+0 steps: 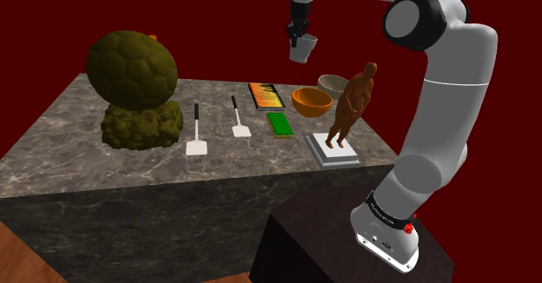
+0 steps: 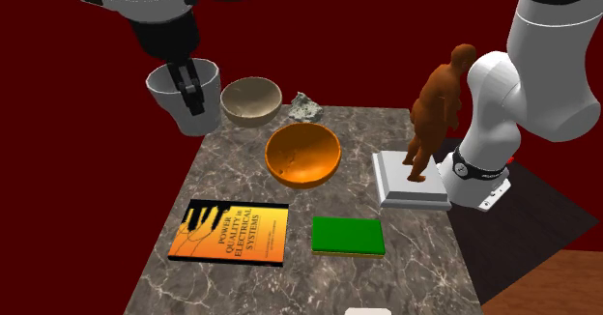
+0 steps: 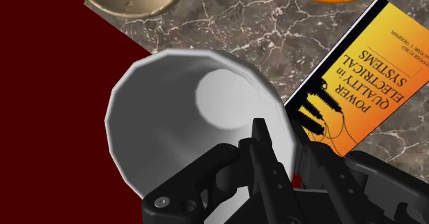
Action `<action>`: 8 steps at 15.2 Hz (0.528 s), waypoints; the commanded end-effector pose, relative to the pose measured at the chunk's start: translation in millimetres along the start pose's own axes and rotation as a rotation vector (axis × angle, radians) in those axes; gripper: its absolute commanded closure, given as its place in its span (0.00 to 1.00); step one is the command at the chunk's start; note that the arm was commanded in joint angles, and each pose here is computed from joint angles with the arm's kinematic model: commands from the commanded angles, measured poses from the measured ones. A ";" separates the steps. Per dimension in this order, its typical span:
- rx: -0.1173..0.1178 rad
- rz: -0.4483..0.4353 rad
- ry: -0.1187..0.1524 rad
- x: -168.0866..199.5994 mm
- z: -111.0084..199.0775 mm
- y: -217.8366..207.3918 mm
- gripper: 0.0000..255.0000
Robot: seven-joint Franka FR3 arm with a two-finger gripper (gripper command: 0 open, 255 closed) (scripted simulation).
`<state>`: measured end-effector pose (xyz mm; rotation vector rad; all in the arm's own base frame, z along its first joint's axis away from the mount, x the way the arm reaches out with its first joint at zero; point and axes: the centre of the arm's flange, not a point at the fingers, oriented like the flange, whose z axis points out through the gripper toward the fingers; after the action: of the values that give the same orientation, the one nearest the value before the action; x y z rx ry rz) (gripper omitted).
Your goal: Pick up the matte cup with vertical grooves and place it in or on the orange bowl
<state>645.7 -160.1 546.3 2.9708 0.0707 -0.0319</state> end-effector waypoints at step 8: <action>0.000 0.000 0.000 -92.6 -24.8 -45.9 1.00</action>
<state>567.1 -118.7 564.8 2.9708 0.0700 -0.0323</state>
